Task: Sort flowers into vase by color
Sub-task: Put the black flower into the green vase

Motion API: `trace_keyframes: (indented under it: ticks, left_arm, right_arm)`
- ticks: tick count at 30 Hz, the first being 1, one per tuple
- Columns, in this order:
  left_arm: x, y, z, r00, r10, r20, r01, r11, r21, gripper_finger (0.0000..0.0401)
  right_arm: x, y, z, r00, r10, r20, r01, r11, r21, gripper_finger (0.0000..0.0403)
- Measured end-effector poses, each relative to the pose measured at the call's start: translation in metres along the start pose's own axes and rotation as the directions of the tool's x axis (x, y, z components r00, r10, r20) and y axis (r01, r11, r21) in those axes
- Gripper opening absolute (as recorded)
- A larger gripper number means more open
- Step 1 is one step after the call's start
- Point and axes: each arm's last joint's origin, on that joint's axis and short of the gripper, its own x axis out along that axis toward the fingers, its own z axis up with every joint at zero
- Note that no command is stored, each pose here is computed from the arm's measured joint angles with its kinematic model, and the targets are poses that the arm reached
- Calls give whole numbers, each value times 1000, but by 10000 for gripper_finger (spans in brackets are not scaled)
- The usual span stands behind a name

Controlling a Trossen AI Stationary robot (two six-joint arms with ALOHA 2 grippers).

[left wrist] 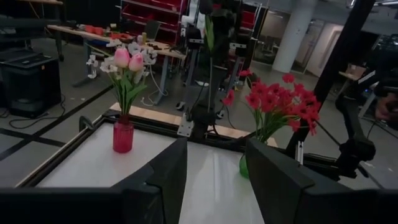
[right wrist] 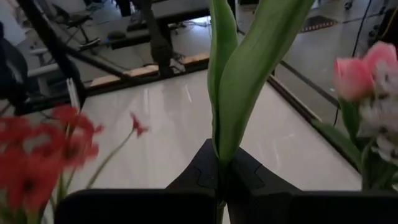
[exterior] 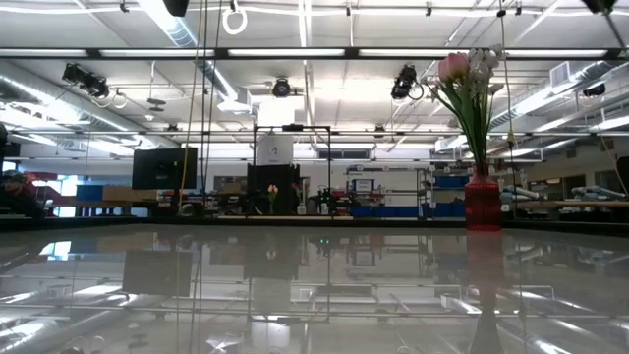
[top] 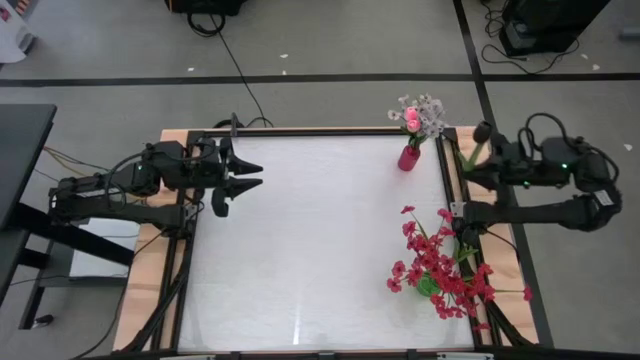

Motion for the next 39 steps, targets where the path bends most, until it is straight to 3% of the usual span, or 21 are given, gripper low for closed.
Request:
trace_keyframes:
  ticks: [9,15,21,25,32,39]
  left_arm:
    - [0,0,0,1000,0,0,0,1000,0,169]
    - [0,0,0,1000,0,0,0,1000,0,169]
    - [0,0,0,1000,0,0,0,1000,0,169]
    - [0,0,0,1000,0,0,0,1000,0,169]
    - [0,0,0,1000,0,0,0,1000,0,169]
    - [0,0,0,1000,0,0,0,1000,0,169]
  right_arm:
    - [-11,-3,-44,982,186,18,-186,983,-1,14]
    - [3,-1,-58,932,339,130,-344,939,14,14]
    - [34,3,-72,827,545,140,-556,829,60,14]
    - [40,5,-71,770,610,189,-625,780,32,14]
    - [42,9,-70,637,747,188,-760,650,-9,14]
    - [55,9,-76,610,769,191,-780,625,-29,14]
